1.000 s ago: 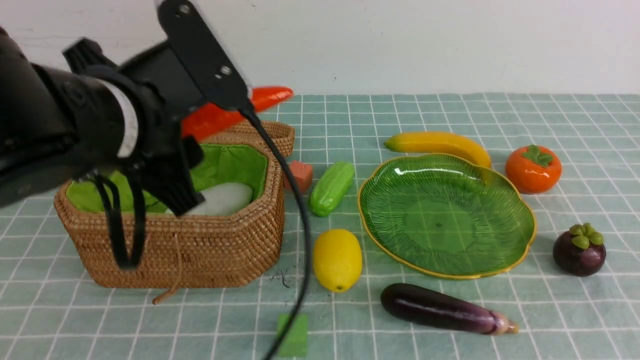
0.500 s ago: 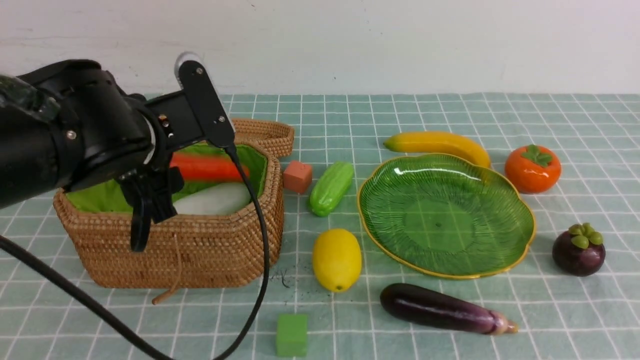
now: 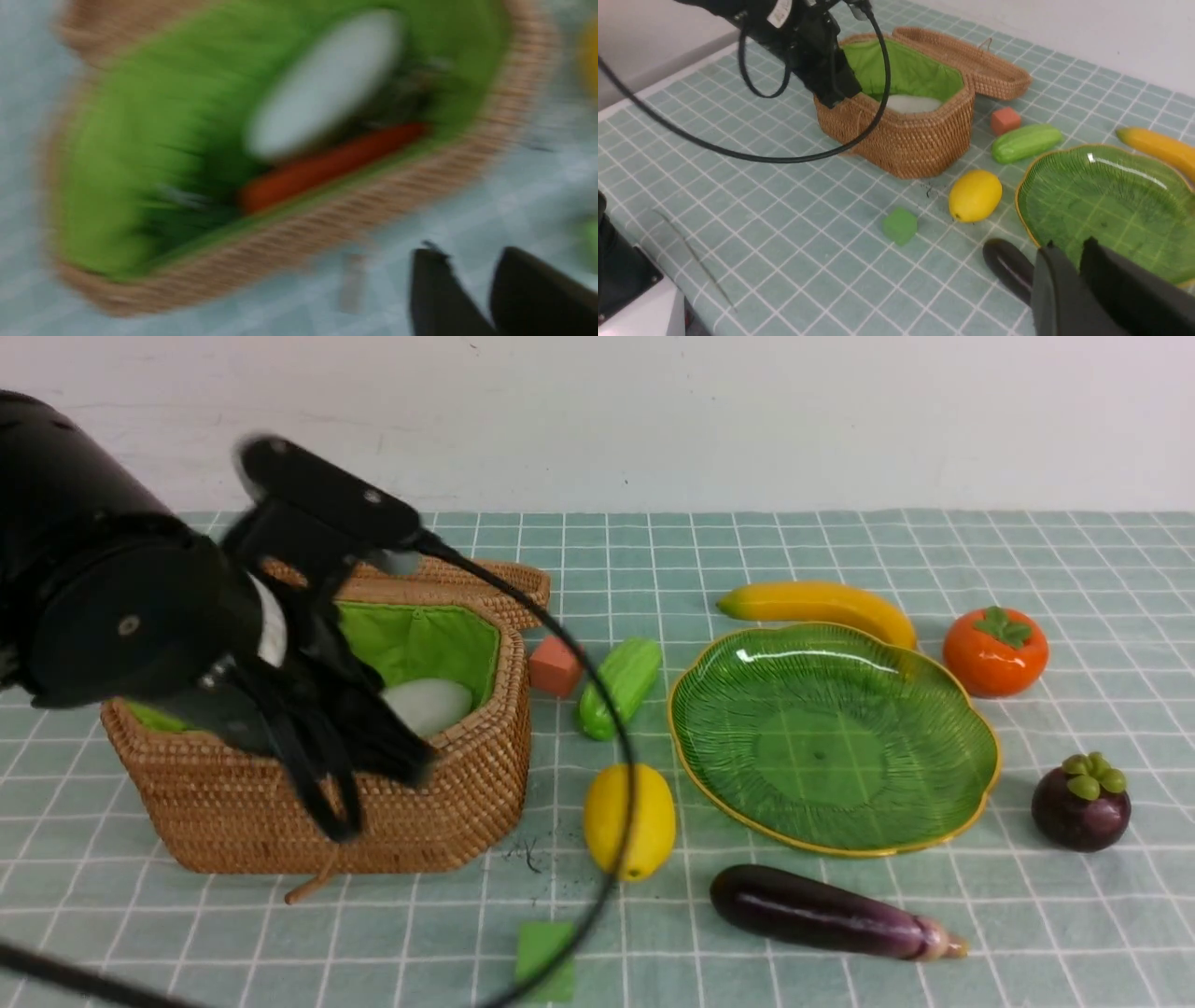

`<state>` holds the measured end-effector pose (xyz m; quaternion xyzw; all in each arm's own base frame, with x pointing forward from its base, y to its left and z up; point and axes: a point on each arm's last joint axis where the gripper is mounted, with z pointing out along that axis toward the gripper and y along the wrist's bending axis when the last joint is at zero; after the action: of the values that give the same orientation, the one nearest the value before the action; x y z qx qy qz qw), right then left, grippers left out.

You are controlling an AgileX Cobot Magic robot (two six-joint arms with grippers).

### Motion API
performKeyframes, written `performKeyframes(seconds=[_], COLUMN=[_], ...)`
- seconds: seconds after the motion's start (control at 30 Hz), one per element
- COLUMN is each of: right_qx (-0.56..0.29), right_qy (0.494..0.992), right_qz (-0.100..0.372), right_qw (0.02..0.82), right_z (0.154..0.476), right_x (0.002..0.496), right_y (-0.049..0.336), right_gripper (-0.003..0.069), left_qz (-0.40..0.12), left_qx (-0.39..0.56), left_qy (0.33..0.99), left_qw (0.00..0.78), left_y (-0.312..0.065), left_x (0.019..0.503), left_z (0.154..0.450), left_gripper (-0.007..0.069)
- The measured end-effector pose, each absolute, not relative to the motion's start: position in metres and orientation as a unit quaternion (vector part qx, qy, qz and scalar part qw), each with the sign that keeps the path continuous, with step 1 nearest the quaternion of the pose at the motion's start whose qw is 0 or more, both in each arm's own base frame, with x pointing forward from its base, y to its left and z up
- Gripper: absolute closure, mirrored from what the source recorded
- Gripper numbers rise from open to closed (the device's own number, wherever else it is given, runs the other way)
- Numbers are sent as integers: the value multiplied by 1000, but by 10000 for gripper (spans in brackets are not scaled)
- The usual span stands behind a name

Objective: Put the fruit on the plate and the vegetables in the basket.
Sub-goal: Grab a lemon with your left arm and place it on the plate on the right

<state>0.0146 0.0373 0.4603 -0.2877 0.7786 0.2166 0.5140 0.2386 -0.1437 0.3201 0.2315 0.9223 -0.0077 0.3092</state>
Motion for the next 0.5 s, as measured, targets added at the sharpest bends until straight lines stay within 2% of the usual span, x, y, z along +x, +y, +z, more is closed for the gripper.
performKeyframes(seconds=[0.03, 0.07, 0.23, 0.3, 0.4, 0.43, 0.47, 0.5], right_qx=[-286, -285, -281, -280, -279, -279, -279, -279], right_qy=[784, 789, 802, 803, 804, 804, 804, 804], right_qz=[211, 207, 197, 196, 193, 193, 193, 193], right_qw=[510, 503, 488, 488, 488, 488, 488, 488], right_z=[460, 458, 455, 455, 455, 455, 455, 455], right_x=[13, 12, 11, 11, 11, 11, 11, 11], right_y=[35, 34, 32, 32, 31, 31, 31, 31], right_gripper=[571, 571, 570, 569, 568, 568, 568, 568], left_qz=[-47, -66, -115, -116, -107, -106, -97, -91], left_qx=[232, 235, 244, 246, 233, 231, 217, 207], left_qy=[928, 930, 936, 938, 949, 950, 957, 960], left_qw=[289, 277, 228, 215, 184, 182, 169, 166], left_y=[-157, -165, -203, -219, -250, -252, -265, -272], left_x=[230, 227, 229, 240, 270, 272, 288, 297], left_z=[318, 316, 314, 312, 296, 294, 280, 273], left_gripper=[622, 638, 622, 579, 415, 415, 305, 260])
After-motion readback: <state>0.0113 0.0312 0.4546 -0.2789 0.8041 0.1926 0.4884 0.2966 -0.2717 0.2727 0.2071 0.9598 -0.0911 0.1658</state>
